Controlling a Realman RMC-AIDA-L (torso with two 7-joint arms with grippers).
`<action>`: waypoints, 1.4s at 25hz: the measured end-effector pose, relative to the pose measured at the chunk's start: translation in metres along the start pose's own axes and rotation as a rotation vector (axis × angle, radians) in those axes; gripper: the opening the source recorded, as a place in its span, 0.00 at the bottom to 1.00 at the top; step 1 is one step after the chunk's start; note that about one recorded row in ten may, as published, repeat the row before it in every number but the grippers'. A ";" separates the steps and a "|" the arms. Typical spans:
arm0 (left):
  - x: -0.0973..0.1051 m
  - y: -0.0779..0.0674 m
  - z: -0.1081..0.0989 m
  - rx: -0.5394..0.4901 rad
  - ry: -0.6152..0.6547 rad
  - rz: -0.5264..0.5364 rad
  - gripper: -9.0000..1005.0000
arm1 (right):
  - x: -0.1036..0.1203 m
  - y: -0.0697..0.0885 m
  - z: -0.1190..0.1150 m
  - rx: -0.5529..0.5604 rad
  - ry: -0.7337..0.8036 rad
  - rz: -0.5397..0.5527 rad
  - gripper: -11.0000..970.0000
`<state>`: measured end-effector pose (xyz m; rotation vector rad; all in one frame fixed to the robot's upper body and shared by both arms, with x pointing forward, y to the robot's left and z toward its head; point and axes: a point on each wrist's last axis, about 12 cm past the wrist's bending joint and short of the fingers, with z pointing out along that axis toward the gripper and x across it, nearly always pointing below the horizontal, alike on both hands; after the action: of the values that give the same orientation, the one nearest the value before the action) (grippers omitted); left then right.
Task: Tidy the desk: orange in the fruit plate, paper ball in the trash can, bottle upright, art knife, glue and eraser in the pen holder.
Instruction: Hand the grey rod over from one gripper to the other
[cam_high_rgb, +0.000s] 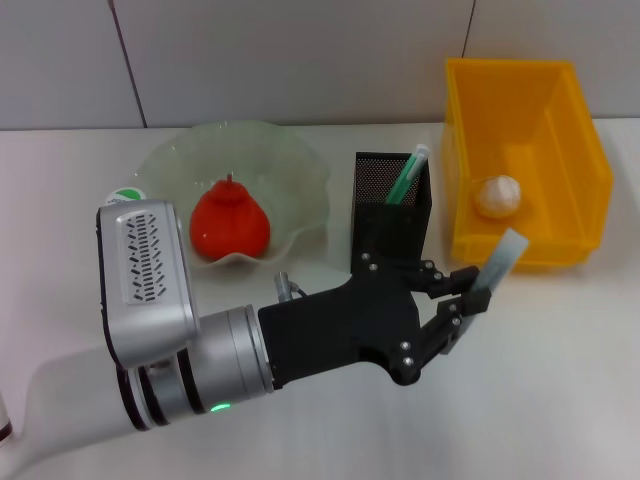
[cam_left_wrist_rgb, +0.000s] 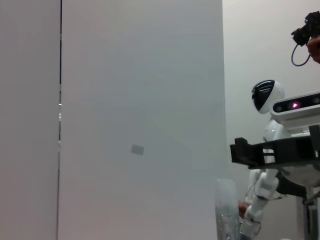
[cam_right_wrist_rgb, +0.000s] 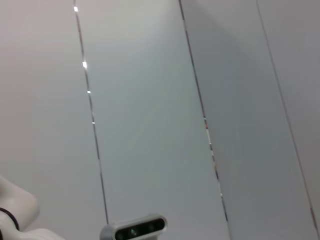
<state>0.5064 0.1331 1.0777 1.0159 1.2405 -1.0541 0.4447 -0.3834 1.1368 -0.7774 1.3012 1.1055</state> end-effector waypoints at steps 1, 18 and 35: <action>0.001 -0.001 0.000 0.008 0.005 0.000 0.17 | 0.000 0.000 0.002 -0.007 -0.002 -0.001 0.78; 0.004 -0.007 0.000 0.060 0.037 -0.004 0.18 | 0.024 -0.009 0.049 -0.063 0.058 0.002 0.78; 0.003 -0.006 0.000 0.065 0.034 -0.013 0.19 | 0.029 -0.014 0.065 -0.088 0.108 0.011 0.62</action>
<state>0.5005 0.1312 1.0747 1.0804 1.2491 -1.0969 0.4781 -0.3222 1.1161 -0.9071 1.3550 1.1493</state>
